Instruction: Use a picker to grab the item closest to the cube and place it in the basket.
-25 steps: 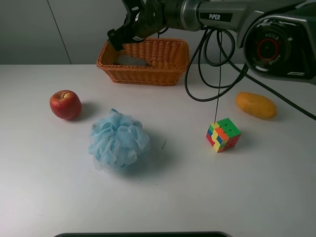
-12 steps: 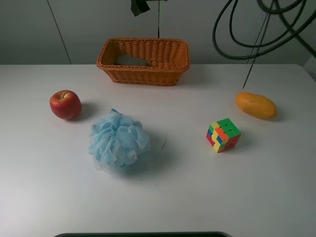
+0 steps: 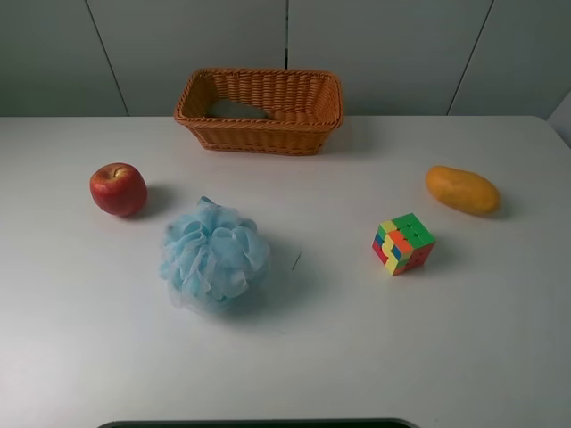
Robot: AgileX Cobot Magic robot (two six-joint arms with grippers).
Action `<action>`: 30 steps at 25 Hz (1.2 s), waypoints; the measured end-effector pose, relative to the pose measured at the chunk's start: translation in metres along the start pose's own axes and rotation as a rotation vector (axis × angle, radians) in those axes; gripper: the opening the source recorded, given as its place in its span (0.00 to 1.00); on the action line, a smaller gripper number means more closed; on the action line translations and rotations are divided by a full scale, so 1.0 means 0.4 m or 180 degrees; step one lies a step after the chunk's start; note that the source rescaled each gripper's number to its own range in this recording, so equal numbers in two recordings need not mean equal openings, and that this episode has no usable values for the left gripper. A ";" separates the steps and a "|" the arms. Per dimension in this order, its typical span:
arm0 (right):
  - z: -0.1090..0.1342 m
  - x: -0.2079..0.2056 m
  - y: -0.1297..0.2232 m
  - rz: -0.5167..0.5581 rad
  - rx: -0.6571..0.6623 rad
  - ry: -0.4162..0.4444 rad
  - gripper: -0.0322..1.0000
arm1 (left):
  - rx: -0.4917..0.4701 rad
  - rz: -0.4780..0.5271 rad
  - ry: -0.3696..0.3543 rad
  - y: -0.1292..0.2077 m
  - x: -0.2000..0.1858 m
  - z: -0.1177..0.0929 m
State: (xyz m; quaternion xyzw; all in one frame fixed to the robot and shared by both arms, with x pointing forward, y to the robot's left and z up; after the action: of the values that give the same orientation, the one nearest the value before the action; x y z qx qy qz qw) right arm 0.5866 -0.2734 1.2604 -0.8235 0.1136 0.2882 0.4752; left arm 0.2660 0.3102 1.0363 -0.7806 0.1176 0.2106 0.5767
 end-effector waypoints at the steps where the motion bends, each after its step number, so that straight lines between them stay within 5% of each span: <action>1: -0.030 -0.053 0.013 -0.0048 0.0071 0.0155 0.99 | 0.0000 0.0000 0.0000 0.000 0.000 0.000; 6: -0.081 -0.306 0.075 -0.0288 0.0228 0.0800 0.99 | 0.0000 0.0000 0.0000 0.000 0.000 0.000; 13: 0.073 -0.517 0.202 -0.0542 0.0227 0.0864 0.99 | 0.0000 0.0000 0.0000 0.000 0.000 0.000; 22: 0.314 -0.544 0.509 -0.0673 0.0373 0.0854 0.99 | 0.0000 0.0000 0.0000 0.000 0.000 0.000; 30: 0.421 -0.473 0.680 -0.0813 0.0536 0.0759 0.99 | 0.0000 0.0000 0.0000 0.000 0.000 0.000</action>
State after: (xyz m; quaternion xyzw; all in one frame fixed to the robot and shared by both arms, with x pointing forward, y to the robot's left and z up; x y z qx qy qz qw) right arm 0.2465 -0.2894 1.1112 -0.8169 0.0874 0.1155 0.5583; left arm 0.2660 0.3102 1.0363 -0.7806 0.1176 0.2106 0.5767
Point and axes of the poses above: a point on each arm's last joint axis where the gripper is mounted, x pointing out along that axis toward the gripper, z along the wrist's bending axis when the last joint is at zero, y = z × x, the point moved 4 cm from there along x, pointing out along that axis toward the gripper, and after that the axes turned 13 degrees about -x, right-handed, at the moved point
